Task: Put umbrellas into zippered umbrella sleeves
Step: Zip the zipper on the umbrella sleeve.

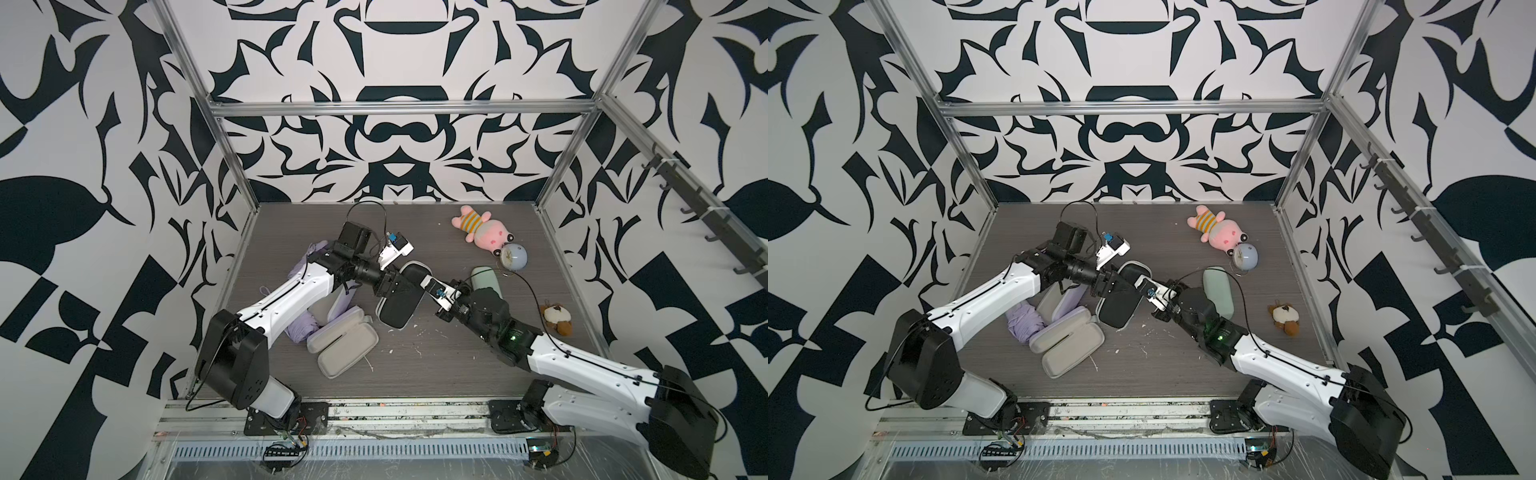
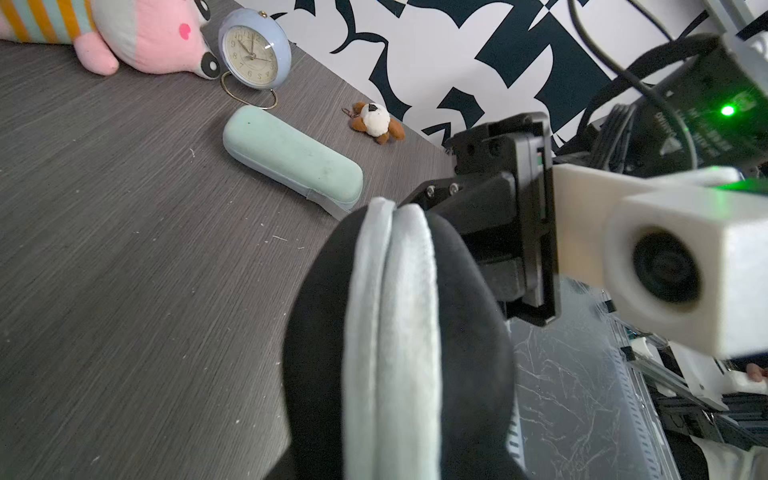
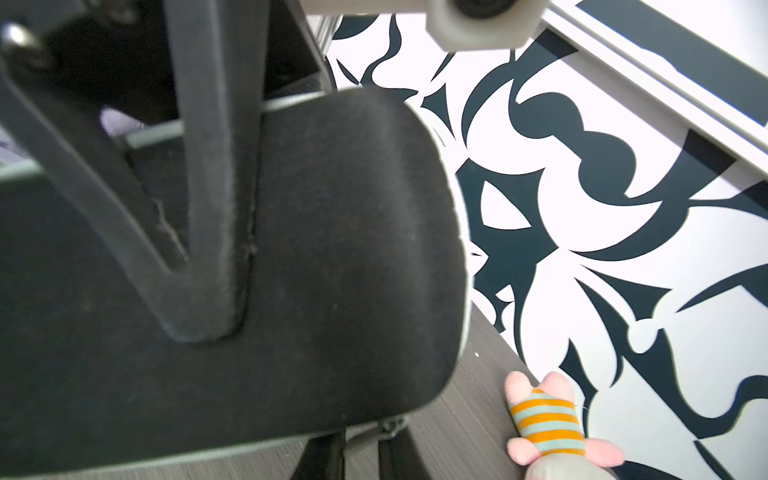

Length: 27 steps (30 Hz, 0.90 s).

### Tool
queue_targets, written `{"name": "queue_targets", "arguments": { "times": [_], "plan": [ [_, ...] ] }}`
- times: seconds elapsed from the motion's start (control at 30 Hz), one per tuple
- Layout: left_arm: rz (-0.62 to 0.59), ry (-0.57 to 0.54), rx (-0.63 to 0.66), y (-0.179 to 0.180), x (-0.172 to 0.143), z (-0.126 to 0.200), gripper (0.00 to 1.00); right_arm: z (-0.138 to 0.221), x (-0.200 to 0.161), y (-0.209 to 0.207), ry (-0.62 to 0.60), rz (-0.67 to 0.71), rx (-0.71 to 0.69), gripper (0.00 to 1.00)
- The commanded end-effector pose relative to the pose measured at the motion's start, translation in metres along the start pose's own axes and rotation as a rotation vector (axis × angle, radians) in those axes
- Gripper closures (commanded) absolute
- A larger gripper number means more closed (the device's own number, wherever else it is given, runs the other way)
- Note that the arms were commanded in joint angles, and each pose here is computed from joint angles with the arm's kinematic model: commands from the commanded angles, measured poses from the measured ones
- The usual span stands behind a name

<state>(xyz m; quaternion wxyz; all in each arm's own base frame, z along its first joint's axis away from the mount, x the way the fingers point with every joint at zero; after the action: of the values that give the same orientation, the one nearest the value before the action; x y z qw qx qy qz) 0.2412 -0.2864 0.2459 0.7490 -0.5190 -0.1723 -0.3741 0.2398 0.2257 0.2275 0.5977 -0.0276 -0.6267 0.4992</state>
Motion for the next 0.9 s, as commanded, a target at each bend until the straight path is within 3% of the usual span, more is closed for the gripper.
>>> {"name": "queue_targets", "arguments": {
  "times": [0.0, 0.13, 0.4, 0.6, 0.73, 0.87],
  "plan": [
    [0.009, 0.009, -0.055, -0.009, 0.004, -0.001, 1.0, 0.003, 0.04, -0.04, -0.108, -0.025, -0.156, 0.92],
    [0.015, 0.008, -0.064, -0.011, 0.005, 0.0, 1.0, -0.001, 0.039, -0.037, -0.1, -0.005, -0.14, 1.0],
    [0.091, -0.035, -0.056, 0.001, 0.02, 0.02, 1.0, 0.007, 0.031, 0.012, -0.074, 0.237, 0.067, 1.0],
    [0.129, -0.023, -0.063, 0.008, 0.022, 0.015, 1.0, 0.008, 0.029, 0.047, -0.053, 0.3, 0.194, 1.0],
    [0.145, -0.011, -0.054, 0.01, 0.018, 0.014, 1.0, 0.001, 0.035, 0.034, -0.059, 0.196, 0.126, 1.0],
    [0.169, 0.047, -0.053, 0.006, 0.003, 0.005, 1.0, -0.005, 0.02, -0.006, 0.006, 0.078, 0.03, 1.0]
  ]
}}
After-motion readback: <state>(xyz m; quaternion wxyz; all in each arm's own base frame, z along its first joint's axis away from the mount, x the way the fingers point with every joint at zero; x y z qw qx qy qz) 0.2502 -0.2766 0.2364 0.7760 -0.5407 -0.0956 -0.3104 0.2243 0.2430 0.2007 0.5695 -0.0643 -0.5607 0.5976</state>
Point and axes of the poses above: each gripper's point midway between its finger pads, its own z axis back along the fingers, its own y axis along the line the jaws close on, x = y × z, the point moved 4 cm from there along z, back along the fingers, and after that the axes turned 12 degrees about z, right-handed, at the moved point
